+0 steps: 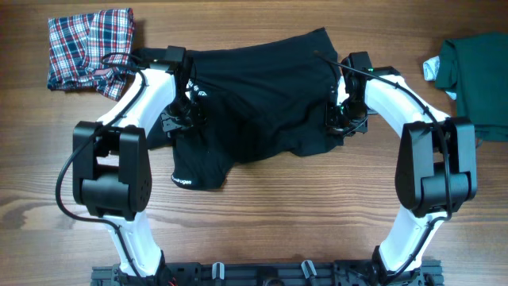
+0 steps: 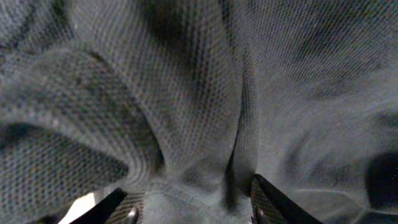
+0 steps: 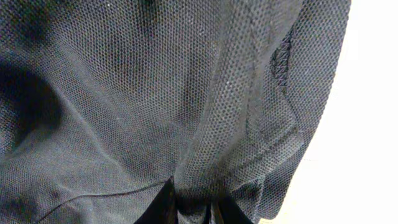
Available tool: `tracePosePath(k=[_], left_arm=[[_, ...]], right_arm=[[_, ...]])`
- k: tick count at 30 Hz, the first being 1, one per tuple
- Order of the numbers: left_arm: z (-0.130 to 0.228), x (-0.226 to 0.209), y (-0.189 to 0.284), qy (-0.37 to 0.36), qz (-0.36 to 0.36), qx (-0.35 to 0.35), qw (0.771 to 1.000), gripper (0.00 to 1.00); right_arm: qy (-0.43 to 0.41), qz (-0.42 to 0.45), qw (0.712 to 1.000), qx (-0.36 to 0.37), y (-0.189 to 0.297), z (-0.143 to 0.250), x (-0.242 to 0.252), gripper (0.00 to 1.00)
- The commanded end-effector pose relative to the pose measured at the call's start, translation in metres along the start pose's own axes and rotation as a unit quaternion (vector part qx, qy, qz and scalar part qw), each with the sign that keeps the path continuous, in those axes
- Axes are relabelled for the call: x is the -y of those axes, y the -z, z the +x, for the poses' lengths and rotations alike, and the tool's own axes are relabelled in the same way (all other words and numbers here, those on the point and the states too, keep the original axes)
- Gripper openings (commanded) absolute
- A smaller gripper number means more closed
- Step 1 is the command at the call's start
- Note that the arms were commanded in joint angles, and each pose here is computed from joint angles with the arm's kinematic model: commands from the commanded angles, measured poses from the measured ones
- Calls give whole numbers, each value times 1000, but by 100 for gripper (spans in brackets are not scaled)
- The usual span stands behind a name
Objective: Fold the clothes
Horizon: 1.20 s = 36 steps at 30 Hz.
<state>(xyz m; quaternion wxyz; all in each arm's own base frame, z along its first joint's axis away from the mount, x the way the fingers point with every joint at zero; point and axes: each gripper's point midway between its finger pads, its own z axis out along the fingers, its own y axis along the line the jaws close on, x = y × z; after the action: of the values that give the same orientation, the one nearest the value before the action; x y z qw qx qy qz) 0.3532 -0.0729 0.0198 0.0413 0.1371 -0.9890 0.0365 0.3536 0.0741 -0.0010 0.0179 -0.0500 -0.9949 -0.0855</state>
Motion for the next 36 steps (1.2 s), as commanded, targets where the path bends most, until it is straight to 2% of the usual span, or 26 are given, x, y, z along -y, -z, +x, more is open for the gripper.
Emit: tracePosePath(k=[1,3,5,11,18,27,30,34,36], left_arm=[[1,-2,32,-18,3,32,999,51],[3,-1,56,-27,12,59,998,53],[8,-12,61,-25,-15,60,998,55],[15,-21,35,-23,-34,36,999,55],[6,-22,10,-46,-34,39,998,57],[-1,-38,-17,-25,-45,13,999,55],[-1,-36,-17,-25,-40,12,999,41],[2,-37,-17,-24,-41,5,999,5],[7,-39,-16,-24,-45,-3,999,4]], right_arm=[[-5,14,1000,-11,-10,5,5,16],[-5,14,1000,-10,-10,5,5,17],[-5,14,1000,-11,-10,5,5,17],[-5,14,1000,-13,-10,6,5,17],[-6,15,1000,-16,-10,8,5,17],[-7,16,1000,-21,-10,10,6,17],[-6,17,1000,-21,-10,10,6,16],[-19,48,999,-14,-10,8,17,6],[-21,52,998,-12,-9,7,18,4]])
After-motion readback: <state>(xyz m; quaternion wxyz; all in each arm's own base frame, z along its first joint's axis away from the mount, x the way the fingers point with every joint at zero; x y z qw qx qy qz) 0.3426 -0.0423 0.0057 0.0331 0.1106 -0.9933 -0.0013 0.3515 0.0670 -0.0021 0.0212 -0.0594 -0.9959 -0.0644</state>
